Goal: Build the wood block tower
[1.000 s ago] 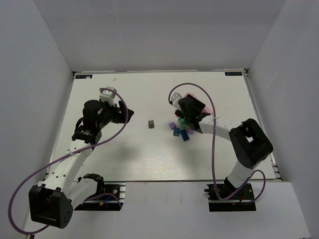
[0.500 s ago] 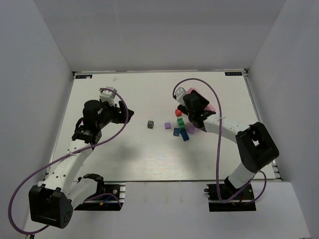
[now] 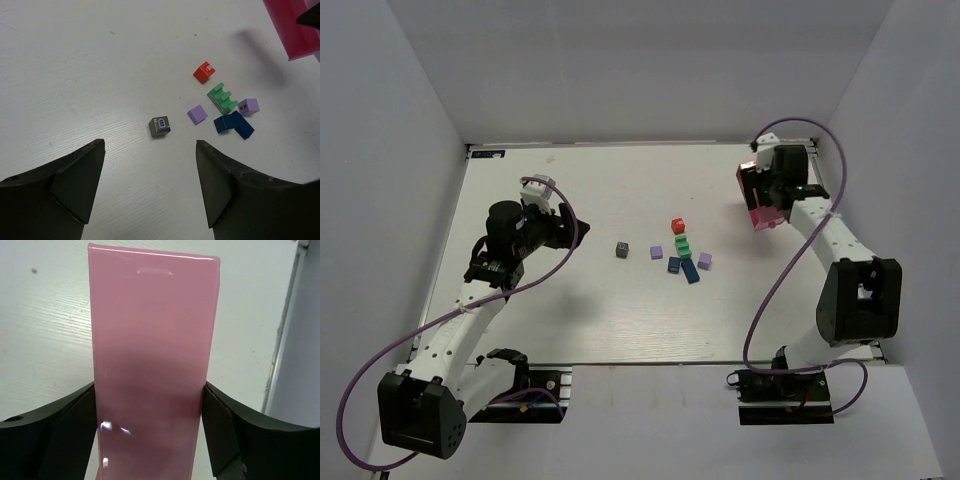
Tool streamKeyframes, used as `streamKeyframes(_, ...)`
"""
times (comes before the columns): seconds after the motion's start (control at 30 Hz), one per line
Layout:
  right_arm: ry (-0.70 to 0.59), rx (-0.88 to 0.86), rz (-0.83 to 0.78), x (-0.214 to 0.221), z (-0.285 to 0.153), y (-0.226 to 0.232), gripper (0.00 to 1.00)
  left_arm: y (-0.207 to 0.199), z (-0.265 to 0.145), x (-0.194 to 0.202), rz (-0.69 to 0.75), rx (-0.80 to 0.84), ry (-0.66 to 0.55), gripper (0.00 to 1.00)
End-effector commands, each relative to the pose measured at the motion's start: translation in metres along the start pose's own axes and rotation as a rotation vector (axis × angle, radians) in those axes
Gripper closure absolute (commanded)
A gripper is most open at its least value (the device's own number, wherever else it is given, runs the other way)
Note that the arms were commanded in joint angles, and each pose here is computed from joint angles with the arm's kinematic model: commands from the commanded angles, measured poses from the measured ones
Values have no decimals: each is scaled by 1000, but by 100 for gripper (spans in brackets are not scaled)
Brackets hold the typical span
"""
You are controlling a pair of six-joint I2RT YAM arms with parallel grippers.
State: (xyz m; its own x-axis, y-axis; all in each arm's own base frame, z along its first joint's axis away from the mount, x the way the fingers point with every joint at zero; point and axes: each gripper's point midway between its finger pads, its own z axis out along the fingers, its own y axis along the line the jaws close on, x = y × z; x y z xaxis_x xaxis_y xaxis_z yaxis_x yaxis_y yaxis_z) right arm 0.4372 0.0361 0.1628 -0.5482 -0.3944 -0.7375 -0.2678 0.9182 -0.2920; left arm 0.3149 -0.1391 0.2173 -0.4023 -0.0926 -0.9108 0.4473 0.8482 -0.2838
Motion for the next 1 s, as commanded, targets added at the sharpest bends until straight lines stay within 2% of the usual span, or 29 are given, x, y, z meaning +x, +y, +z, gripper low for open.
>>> streamKeyframes(0.0,46,-239,212,9,4,6,100,-10,-6,-24,28,34,-54,17)
streamKeyframes(0.13,52,-345,348,14,8,-23,100,-11,-6,-24,29,43,-52,17)
streamKeyframes(0.17,59,-435,375,15,4,-11,100,-11,-6,-24,29,43,-52,17)
streamKeyframes(0.27,70,-548,409,16,4,-4,100,-15,-8,-28,35,55,-68,17)
streamKeyframes(0.3,107,-582,429,27,14,2,100,-15,-8,-28,35,55,-68,17)
streamKeyframes(0.5,116,-752,460,32,11,24,100,-15,-6,-25,32,62,-57,17)
streamKeyframes(0.8,163,-840,531,40,35,31,100,-15,-6,-25,32,62,-57,17)
streamKeyframes(0.97,189,-838,546,48,53,29,89,-13,-4,-23,38,61,-49,17)
